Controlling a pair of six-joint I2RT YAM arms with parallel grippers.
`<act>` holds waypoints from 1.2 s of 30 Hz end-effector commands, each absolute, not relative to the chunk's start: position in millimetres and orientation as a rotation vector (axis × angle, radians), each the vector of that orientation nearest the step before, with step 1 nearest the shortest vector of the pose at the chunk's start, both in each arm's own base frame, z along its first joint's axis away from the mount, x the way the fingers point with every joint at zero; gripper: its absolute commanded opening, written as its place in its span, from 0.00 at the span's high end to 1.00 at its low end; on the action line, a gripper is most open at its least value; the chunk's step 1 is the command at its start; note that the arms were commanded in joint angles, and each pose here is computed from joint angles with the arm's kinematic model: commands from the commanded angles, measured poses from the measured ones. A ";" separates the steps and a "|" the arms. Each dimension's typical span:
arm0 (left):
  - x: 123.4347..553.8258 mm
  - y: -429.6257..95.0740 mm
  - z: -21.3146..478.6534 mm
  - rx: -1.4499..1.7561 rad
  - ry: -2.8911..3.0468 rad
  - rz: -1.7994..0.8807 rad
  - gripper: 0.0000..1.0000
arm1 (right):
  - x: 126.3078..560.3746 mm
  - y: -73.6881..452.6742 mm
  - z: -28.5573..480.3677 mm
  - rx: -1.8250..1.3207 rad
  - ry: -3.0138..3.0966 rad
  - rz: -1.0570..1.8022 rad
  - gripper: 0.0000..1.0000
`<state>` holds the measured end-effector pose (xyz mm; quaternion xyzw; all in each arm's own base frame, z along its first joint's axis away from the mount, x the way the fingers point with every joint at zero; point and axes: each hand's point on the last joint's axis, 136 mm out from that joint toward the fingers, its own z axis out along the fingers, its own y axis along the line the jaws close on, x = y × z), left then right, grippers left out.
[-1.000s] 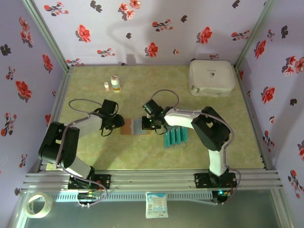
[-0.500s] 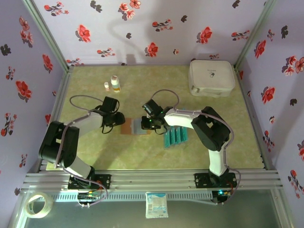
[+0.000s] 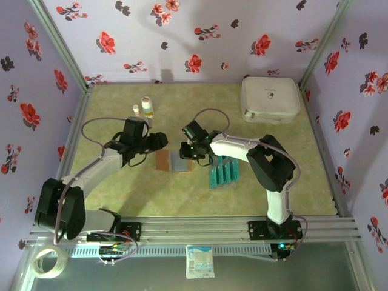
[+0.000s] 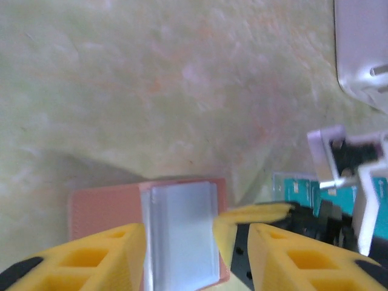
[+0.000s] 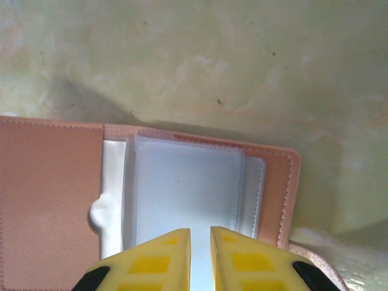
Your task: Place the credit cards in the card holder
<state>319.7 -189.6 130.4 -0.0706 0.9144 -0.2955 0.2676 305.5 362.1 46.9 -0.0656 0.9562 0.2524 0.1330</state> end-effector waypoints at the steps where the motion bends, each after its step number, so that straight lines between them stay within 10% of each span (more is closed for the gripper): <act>1: 307.3 -199.2 115.0 -0.231 2.492 -0.885 0.61 | 317.6 362.5 59.7 -0.178 2.745 0.732 0.85; 24: 301.6 -182.4 40.1 -0.134 2.581 -0.717 0.73 | 324.6 371.1 27.5 -0.143 2.799 0.781 0.86; 36: 304.5 -177.8 34.2 -0.104 2.559 -0.688 0.58 | 320.0 366.1 20.0 -0.133 2.820 0.764 0.78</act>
